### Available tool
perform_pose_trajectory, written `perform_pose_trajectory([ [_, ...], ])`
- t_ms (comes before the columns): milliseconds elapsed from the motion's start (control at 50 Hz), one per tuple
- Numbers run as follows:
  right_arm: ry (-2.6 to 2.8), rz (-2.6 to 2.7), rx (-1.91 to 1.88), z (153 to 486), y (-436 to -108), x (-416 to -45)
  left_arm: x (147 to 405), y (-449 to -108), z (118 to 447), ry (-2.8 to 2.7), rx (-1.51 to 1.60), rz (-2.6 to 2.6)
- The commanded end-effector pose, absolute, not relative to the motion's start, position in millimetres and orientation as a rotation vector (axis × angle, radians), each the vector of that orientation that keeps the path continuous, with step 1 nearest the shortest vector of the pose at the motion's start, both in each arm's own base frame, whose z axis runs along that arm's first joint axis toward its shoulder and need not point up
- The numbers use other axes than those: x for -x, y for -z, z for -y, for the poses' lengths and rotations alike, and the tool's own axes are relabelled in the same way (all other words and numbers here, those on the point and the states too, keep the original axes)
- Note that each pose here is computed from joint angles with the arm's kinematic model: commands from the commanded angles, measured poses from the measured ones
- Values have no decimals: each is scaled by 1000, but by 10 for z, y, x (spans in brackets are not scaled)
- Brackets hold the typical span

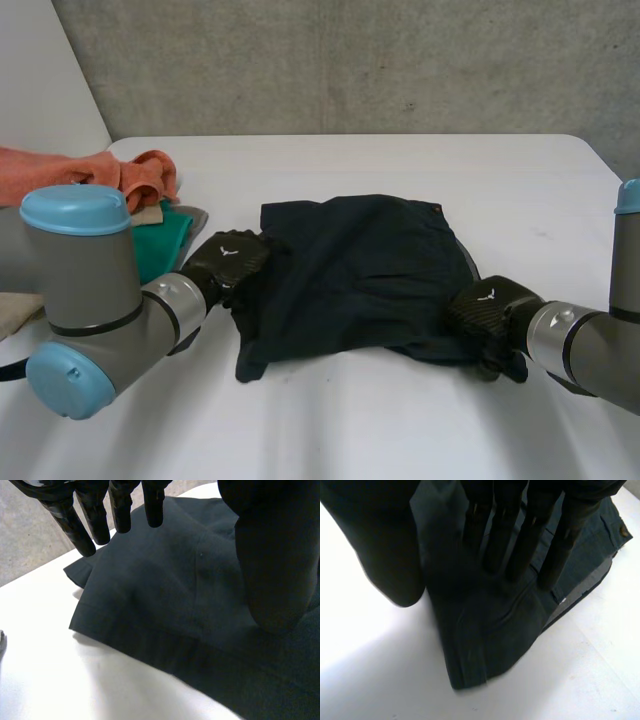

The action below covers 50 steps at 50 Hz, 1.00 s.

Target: Fold the laundry.

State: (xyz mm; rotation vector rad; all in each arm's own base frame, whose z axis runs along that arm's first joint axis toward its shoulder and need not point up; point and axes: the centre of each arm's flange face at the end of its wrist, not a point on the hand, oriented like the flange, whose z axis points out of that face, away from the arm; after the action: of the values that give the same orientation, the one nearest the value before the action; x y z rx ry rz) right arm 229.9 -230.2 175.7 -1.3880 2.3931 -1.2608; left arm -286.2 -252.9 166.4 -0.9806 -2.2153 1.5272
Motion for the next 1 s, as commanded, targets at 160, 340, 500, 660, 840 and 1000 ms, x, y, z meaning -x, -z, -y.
perform_pose_trajectory([
  [160, 1459, -2326, 1392, 2598, -2419, -2327, 3057, -1827, 2673, -1626, 990, 2143],
  [340, 1482, -2299, 1400, 3025, -2034, -2527, 3252, -1617, 2822, -1589, 1035, 2235],
  [500, 1603, -2221, 1355, 3139, -1584, -2681, 3325, -1366, 2931, -1467, 1068, 2325],
  [660, 1721, -2166, 1332, 3258, -1285, -2724, 3357, -1210, 2967, -1456, 1094, 2326],
  [840, 1733, -2153, 1311, 3303, -1122, -2760, 3384, -1321, 2991, -1565, 1074, 2264],
  [1000, 1777, -2142, 1203, 3327, -1297, -2739, 3389, -1532, 2963, -1647, 1061, 2197],
])
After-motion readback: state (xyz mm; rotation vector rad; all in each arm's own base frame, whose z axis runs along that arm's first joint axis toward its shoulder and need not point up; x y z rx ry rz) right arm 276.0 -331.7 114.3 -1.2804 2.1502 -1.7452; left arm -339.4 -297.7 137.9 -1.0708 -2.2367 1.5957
